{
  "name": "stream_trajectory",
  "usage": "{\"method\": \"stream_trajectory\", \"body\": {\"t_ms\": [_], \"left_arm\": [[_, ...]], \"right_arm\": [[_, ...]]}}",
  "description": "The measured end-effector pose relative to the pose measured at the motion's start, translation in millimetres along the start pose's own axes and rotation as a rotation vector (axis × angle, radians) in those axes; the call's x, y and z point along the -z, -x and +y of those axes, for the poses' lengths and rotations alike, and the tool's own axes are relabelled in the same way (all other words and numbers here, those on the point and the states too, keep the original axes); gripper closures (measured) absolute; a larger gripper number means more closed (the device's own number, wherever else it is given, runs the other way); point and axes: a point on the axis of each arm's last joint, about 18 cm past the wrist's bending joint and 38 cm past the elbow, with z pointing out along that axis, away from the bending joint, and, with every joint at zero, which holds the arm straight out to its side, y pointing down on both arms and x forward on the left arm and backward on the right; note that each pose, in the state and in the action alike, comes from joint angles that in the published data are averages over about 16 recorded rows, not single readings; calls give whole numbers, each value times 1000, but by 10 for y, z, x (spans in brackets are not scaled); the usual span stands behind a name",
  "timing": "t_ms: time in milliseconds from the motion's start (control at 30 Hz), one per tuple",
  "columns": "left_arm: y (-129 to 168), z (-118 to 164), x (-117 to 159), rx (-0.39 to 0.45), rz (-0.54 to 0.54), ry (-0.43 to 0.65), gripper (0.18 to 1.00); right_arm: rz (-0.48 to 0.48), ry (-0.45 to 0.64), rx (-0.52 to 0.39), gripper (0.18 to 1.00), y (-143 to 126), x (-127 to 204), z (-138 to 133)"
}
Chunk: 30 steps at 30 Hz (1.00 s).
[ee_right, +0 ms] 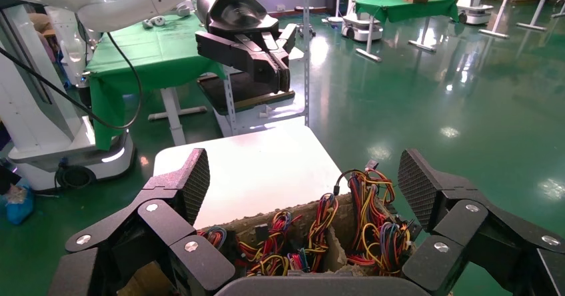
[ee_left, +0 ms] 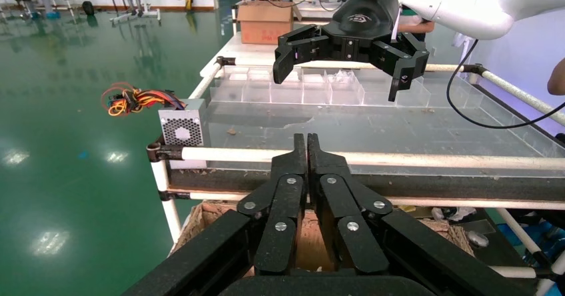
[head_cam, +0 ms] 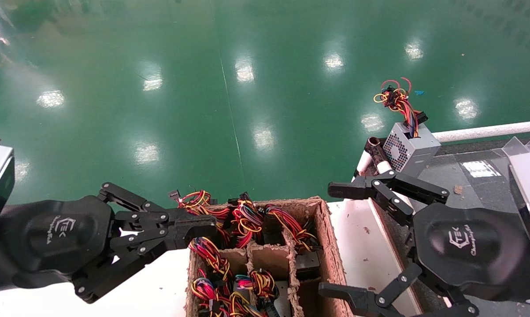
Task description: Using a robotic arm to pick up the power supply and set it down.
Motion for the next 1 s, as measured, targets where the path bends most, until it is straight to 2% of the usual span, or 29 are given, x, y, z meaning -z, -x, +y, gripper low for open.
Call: {"method": "stream_trajectory", "body": {"t_ms": [200,467,667,867,1000], "left_arm": [[0,0,0,0,0,0,973],[0,0,0,0,0,0,963],[0,0,0,0,0,0,913],[0,0,0,0,0,0,824],[0,0,0,0,0,0,737]], "right_arm": [[0,0,0,178,0,0,0],[4,3,0,178,-7,1,10],[28,23,-3,178,-49,-1,65],[77,88,-21,178,-153,-43,230],[119,157,-38,178,-262,-121,422]]}}
